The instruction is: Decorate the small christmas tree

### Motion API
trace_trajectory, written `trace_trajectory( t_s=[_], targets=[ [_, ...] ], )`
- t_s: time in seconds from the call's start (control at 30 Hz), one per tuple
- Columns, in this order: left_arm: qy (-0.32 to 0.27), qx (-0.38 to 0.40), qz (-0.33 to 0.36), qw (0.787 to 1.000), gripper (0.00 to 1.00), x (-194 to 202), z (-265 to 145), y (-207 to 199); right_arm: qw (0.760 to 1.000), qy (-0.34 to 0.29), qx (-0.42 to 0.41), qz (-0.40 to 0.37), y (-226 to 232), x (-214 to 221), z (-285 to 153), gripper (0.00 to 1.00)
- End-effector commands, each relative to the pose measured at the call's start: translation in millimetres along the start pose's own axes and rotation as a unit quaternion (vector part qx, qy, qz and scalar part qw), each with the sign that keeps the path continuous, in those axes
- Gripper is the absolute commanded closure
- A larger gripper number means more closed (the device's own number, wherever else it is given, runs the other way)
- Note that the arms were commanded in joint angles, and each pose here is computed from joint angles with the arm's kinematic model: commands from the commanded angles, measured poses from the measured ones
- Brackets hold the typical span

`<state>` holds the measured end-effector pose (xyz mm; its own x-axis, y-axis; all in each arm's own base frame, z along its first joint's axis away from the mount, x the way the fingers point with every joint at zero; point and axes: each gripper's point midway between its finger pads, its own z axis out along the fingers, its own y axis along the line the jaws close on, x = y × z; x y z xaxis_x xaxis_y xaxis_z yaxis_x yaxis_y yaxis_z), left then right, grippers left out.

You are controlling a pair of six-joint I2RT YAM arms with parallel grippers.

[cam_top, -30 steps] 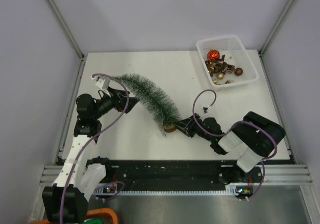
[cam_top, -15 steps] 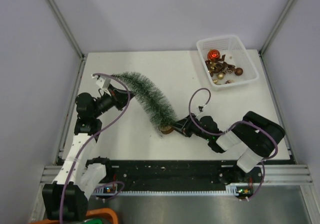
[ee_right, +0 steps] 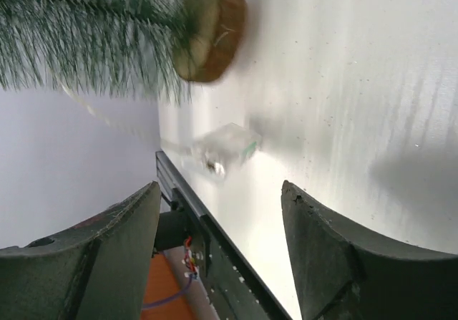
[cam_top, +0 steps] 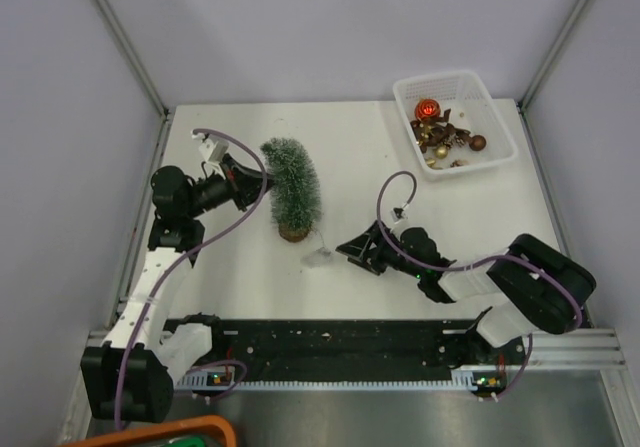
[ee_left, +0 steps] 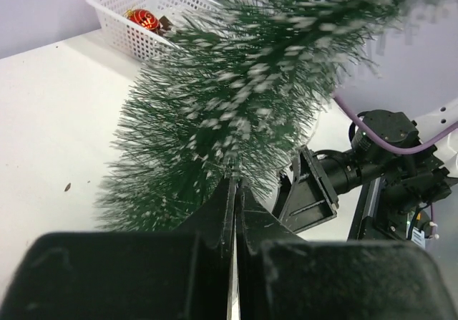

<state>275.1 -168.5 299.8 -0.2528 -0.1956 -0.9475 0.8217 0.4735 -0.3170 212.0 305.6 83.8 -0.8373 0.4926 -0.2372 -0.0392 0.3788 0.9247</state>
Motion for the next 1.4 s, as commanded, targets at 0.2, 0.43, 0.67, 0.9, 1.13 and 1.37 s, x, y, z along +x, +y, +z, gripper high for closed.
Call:
trace_trajectory(
  t_s=[0.2,0.43,0.67,0.9,1.13,1.37],
  targets=[
    [0.012,0.044,0.010,0.999,1.00,12.8,0.3,-23.2,0.993,-0.034,0.049,-0.101,5.1,-25.2,-27.1,0.33],
    [0.009,0.038,-0.008,0.999,1.00,21.0,-1.3,-23.9,0.983,-0.077,0.070,-0.148,22.0,-58.7,-41.7,0.31],
    [0.012,0.045,-0.018,0.999,1.00,29.4,-1.1,-30.0,0.965,-0.131,0.135,-0.182,21.8,-107.8,-46.6,0.32],
    [0.011,0.037,-0.027,0.999,1.00,46.9,-13.7,-33.7,0.975,-0.073,0.134,-0.164,1.8,-70.3,2.7,0.41],
    [0.029,0.048,-0.034,0.998,1.00,45.9,-9.8,-31.7,0.979,-0.026,0.121,-0.161,3.1,-20.7,48.8,0.49],
    [0.024,0.068,-0.028,0.997,1.00,28.2,-2.3,-35.3,0.984,0.019,0.036,-0.172,43.1,14.9,68.8,0.50]
  ],
)
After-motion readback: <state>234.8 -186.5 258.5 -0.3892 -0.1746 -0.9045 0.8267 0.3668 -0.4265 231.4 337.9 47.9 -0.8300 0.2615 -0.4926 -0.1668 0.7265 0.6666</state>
